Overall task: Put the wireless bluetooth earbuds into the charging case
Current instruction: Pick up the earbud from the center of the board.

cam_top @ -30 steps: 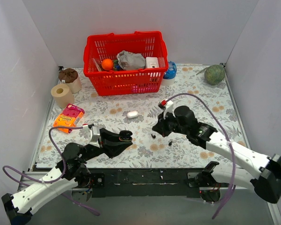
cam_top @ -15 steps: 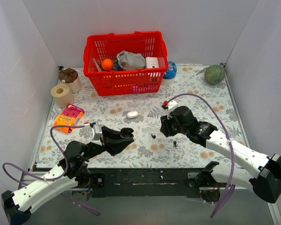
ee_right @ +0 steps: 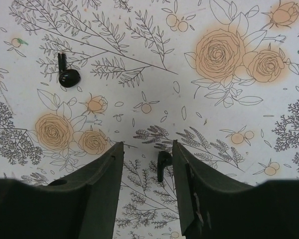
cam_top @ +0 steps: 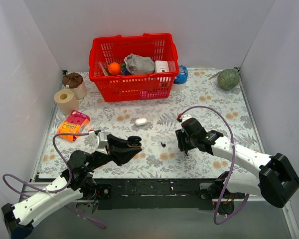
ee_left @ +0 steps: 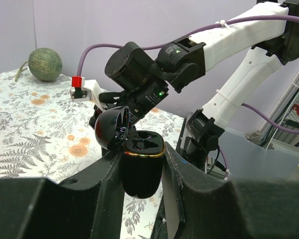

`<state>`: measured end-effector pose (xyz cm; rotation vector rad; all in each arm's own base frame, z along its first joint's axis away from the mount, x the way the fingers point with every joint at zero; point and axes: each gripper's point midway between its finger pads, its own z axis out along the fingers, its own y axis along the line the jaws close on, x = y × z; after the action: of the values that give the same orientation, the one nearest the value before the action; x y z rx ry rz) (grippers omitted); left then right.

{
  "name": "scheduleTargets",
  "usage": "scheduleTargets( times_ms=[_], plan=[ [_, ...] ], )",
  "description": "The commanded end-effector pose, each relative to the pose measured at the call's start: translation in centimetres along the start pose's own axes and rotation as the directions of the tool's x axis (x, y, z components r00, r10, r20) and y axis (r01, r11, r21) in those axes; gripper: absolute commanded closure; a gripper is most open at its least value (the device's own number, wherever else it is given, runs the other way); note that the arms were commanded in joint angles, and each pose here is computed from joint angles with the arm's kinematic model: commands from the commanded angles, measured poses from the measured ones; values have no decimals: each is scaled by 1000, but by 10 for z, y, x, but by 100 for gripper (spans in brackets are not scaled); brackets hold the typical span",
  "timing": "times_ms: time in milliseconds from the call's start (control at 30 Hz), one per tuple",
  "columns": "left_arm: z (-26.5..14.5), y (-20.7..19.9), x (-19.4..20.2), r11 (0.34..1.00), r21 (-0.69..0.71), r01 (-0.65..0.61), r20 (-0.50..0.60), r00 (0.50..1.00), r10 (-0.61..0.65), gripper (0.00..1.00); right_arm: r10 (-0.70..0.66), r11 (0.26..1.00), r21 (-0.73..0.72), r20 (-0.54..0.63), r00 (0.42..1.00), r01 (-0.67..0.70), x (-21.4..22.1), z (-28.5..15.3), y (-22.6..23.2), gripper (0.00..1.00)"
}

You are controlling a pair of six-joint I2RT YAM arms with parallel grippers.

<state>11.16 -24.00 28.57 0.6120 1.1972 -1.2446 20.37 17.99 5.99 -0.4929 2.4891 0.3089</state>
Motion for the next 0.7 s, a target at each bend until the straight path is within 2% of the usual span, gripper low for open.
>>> scheduleTargets(
  times_ms=[0,667],
  plan=[
    [0,-5,-15,1000,5,6,36,999,-7,100,3,999,46,-29,1000,-2,5,4,-10,48],
    [-2,-5,-9,1000,7,26,24,999,-26,100,27,999,48,-116,993,-22,40,20,-15,47]
  ],
)
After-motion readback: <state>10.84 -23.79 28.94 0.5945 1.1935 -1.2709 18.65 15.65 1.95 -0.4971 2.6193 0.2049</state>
